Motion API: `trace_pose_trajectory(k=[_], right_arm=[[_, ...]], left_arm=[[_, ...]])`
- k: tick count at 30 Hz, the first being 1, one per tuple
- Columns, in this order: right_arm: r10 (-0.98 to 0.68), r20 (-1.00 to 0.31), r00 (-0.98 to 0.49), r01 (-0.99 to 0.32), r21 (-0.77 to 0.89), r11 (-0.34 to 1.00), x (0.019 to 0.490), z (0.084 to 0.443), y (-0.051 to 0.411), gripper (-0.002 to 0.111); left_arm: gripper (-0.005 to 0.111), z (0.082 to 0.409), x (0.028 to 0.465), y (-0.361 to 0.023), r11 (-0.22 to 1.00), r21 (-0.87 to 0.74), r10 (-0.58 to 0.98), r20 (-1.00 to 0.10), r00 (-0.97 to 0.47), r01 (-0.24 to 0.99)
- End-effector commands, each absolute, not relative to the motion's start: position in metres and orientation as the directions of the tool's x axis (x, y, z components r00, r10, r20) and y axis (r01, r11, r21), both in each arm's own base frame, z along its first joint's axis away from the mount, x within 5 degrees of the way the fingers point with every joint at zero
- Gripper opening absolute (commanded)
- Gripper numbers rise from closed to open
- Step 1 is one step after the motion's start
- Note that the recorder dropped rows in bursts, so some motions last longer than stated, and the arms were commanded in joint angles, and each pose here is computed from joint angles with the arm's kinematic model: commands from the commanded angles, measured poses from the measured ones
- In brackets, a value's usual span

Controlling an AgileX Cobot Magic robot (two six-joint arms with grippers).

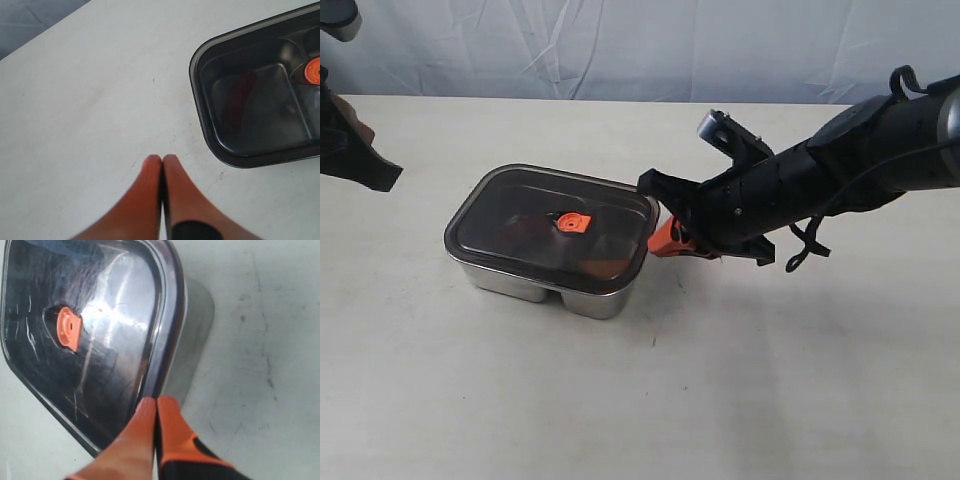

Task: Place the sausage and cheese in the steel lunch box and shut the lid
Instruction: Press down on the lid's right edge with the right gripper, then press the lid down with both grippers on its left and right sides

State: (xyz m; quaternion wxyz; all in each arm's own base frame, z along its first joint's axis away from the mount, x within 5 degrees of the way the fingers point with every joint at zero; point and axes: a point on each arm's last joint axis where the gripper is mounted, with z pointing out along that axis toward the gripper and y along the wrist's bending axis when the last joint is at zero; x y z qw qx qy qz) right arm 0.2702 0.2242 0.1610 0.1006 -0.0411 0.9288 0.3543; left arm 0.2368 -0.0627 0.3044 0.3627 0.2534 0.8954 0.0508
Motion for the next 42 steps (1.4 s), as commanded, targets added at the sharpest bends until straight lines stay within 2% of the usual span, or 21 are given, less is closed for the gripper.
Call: trace_pose_trajectory(k=[1, 6, 10, 14, 17, 19, 23, 26, 36, 42], right_arm=[[-0.005, -0.241, -0.970, -0.163, 0.640, 0.751, 0.272, 0.164, 0.224, -0.001], [0.059, -0.262, -0.963, -0.134, 0.660, 0.739, 0.276, 0.173, 0.225, -0.001], [0.064, -0.297, -0.953, -0.162, 0.675, 0.720, 0.284, 0.186, 0.230, -0.001], [0.044, -0.336, -0.941, -0.211, 0.683, 0.699, 0.289, 0.199, 0.239, -0.001], [-0.031, -0.356, -0.934, -0.269, 0.643, 0.717, 0.283, 0.192, 0.248, -0.001], [-0.011, -0.363, -0.932, -0.254, 0.630, 0.734, 0.286, 0.185, 0.249, -0.001], [0.063, -0.437, -0.897, -0.228, 0.581, 0.781, 0.297, 0.182, 0.244, -0.001], [0.075, -0.444, -0.893, -0.214, 0.566, 0.796, 0.301, 0.176, 0.243, -0.001], [0.033, -0.368, -0.929, -0.194, 0.563, 0.803, 0.313, 0.140, 0.257, -0.001], [0.015, -0.346, -0.938, -0.195, 0.565, 0.802, 0.312, 0.135, 0.258, -0.001]], left_arm=[[0.000, 0.303, 0.237, -0.063, 0.877, 0.254, 0.470, -0.632, -0.617, 0.408], [0.000, 0.295, 0.245, -0.076, 0.870, 0.159, 0.444, -0.664, -0.601, 0.466], [0.000, 0.273, 0.264, -0.088, 0.853, 0.112, 0.449, -0.654, -0.609, 0.509], [0.000, 0.248, 0.287, -0.094, 0.858, 0.121, 0.447, -0.654, -0.610, 0.499], [0.000, 0.236, 0.310, -0.098, 0.866, 0.133, 0.435, -0.673, -0.598, 0.481], [0.000, 0.232, 0.321, -0.097, 0.872, 0.129, 0.428, -0.666, -0.610, 0.472], [0.000, 0.213, 0.322, -0.098, 0.881, 0.051, 0.410, -0.577, -0.707, 0.470], [0.000, 0.199, 0.323, -0.099, 0.884, 0.016, 0.405, -0.525, -0.749, 0.467], [0.000, 0.163, 0.325, -0.101, 0.880, -0.021, 0.426, -0.404, -0.810, 0.474], [0.000, 0.139, 0.323, -0.104, 0.863, -0.078, 0.452, -0.324, -0.831, 0.500]])
